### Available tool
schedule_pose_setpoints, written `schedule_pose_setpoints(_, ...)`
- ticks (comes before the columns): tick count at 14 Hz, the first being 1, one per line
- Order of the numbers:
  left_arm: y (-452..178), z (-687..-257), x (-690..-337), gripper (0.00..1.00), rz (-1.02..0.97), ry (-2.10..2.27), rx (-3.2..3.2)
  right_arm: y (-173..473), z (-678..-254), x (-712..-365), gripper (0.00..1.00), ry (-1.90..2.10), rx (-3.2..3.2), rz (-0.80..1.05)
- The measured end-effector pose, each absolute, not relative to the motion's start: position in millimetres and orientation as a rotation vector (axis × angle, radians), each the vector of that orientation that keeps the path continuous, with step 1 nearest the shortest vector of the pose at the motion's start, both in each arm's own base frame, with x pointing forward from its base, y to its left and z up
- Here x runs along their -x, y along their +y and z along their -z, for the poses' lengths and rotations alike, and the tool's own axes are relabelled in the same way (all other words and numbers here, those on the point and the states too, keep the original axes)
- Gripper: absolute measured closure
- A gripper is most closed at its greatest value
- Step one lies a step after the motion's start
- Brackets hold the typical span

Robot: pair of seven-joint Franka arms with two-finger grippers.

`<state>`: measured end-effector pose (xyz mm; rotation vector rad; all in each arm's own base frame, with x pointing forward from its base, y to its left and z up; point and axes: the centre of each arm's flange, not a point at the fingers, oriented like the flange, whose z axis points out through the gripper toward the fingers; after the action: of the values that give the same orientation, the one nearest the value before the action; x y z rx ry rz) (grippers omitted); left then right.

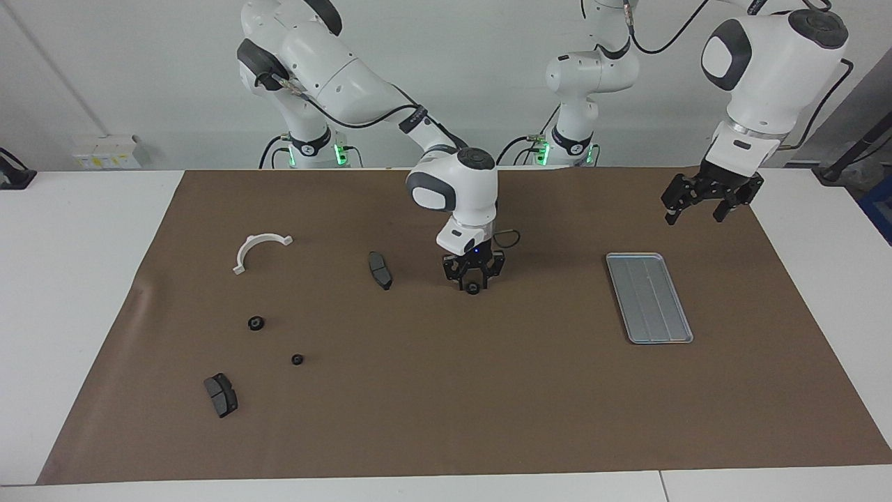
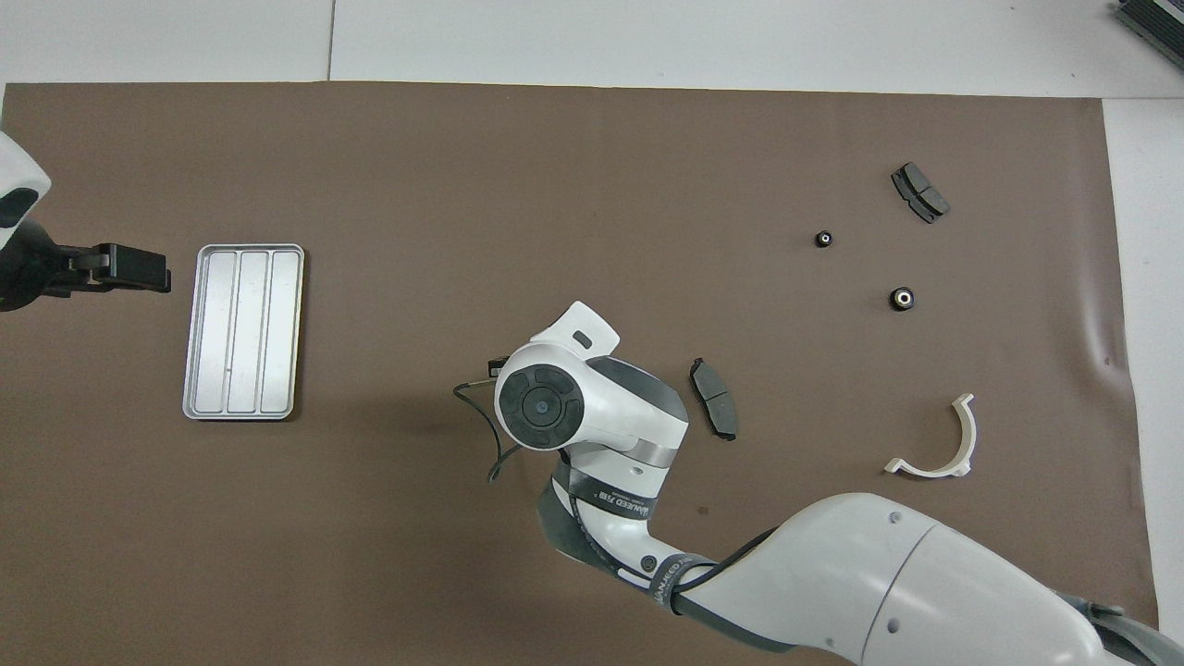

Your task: Place bearing gear from tray to pile

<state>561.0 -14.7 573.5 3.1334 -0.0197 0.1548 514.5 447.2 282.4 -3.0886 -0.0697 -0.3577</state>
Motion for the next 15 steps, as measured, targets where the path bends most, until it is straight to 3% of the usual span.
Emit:
schedule_pose_setpoints(3,-14.7,-573.5,-561.0,0.00,-0.155,-0.020,-3.133,446.8,-282.7,-515.0,0.47,-0.071,3.088,0.362)
schedule_pose_setpoints(5,-14.7,-573.5,-561.0,0.00,-0.155,-0.020,-3.133,446.5,-285.6,-515.8,0.64,-0.077,3.086,0.375)
schedule_pose_setpoints(15,-14.7,-573.5,-561.0,0.00,-0.155,-0.020,-3.133,429.8,-304.5,-534.8,0.65,-0.016,3.114,0.411)
